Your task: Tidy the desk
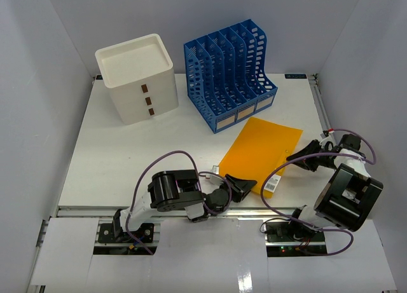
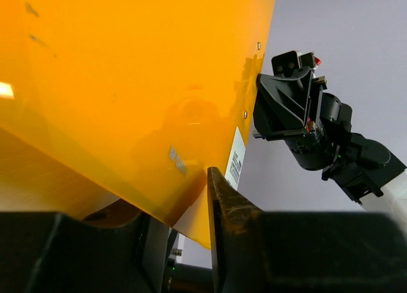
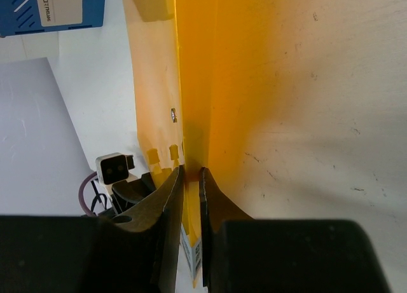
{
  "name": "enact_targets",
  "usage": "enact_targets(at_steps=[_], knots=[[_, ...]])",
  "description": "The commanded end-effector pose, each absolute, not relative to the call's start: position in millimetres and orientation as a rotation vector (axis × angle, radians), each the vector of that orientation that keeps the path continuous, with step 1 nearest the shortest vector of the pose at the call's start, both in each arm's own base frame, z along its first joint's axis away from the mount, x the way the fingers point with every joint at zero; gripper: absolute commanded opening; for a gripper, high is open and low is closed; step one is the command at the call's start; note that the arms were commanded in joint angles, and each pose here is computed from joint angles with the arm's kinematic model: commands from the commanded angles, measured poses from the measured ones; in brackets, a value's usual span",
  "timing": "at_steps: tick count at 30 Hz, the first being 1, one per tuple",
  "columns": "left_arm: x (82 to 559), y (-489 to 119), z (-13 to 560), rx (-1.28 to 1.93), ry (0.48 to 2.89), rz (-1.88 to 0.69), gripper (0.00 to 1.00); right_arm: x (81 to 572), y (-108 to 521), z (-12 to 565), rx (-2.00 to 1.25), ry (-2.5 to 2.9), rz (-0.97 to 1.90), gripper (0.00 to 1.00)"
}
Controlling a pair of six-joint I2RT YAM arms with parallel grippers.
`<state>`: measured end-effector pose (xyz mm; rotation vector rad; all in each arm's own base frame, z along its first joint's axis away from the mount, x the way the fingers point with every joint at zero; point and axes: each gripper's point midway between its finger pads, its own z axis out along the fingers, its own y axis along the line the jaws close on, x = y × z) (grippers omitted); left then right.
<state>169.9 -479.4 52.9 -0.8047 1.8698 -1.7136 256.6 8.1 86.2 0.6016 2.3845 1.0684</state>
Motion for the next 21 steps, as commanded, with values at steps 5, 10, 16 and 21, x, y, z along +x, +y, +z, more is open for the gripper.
enact_targets(at_steps=[5, 10, 16, 21], knots=[[176.4, -479.9, 120.4, -0.788, 1.599, -1.959, 0.03, 259.1, 10.4, 101.6, 0.499, 2.335, 1.089, 0.16], [169.0, -489.2, 148.6, -0.711, 1.507, -2.092, 0.00, 258.4, 11.9, 101.1, 0.404, 2.321, 1.097, 0.44], [162.2, -501.5, 175.3, -0.651, 1.417, -2.225, 0.00, 254.4, 12.4, 93.1, 0.388, 2.348, 1.108, 0.57], [161.8, -500.0, 188.0, -0.652, 1.382, -2.250, 0.00, 248.7, 5.2, 82.4, 0.423, 2.393, 1.090, 0.60]])
